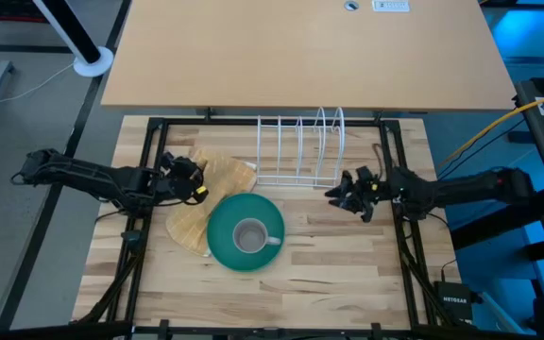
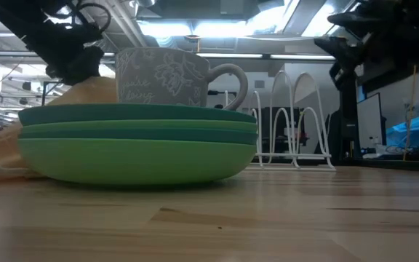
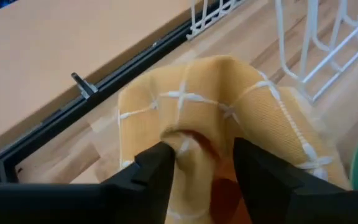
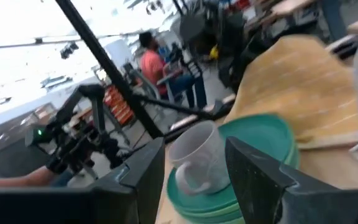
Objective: Sort dishes
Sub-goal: Remove the yellow towel from the stack of plates, then remove the gray mug from the stack of plates
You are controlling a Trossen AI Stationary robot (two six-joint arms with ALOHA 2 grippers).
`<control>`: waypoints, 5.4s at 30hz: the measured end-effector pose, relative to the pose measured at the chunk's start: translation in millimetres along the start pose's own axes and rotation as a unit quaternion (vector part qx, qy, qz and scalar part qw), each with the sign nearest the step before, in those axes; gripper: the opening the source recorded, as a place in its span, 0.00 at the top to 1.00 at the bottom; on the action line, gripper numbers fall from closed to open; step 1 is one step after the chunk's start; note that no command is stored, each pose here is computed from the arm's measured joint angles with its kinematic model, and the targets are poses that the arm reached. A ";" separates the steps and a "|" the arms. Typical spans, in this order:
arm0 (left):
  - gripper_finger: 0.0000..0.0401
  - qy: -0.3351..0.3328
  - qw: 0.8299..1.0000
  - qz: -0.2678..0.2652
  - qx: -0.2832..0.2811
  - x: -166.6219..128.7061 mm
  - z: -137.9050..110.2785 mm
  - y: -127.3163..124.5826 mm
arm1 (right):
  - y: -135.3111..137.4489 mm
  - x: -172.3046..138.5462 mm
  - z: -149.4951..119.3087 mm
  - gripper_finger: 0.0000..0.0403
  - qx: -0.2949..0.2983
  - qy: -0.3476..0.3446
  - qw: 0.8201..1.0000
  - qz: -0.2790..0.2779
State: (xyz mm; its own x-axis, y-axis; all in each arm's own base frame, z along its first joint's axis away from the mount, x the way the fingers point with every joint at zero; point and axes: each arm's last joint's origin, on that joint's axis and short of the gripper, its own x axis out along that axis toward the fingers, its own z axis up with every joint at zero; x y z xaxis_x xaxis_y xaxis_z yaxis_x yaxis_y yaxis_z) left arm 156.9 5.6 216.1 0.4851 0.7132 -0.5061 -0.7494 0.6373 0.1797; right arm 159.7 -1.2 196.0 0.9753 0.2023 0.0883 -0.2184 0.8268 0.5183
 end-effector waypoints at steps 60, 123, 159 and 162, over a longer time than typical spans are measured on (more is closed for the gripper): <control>0.61 -0.033 0.999 -0.019 -0.032 -13.3 16.7 8.5 | 24.0 171.5 -79.4 0.57 -0.091 0.244 0.962 -0.080; 0.61 -0.031 0.999 -0.017 -0.019 -13.3 16.3 8.6 | 80.5 117.3 38.2 0.85 -0.210 0.272 0.919 -0.191; 0.61 -0.032 0.999 -0.017 -0.004 -13.3 16.3 8.7 | 21.5 48.3 -55.6 0.79 -0.021 0.322 0.919 -0.228; 0.61 -0.032 0.999 -0.016 0.013 -13.3 16.3 8.7 | 21.7 48.3 -55.8 0.78 -0.019 0.325 0.919 -0.225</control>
State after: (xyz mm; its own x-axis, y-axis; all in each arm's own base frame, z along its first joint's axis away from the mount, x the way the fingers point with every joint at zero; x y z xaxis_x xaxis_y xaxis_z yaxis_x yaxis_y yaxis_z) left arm 151.3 6.4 238.1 0.5371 0.7088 -0.4573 -0.7214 0.6669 0.1864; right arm 200.3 55.8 164.1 0.7456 0.0960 -0.6595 0.1884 0.9189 0.3467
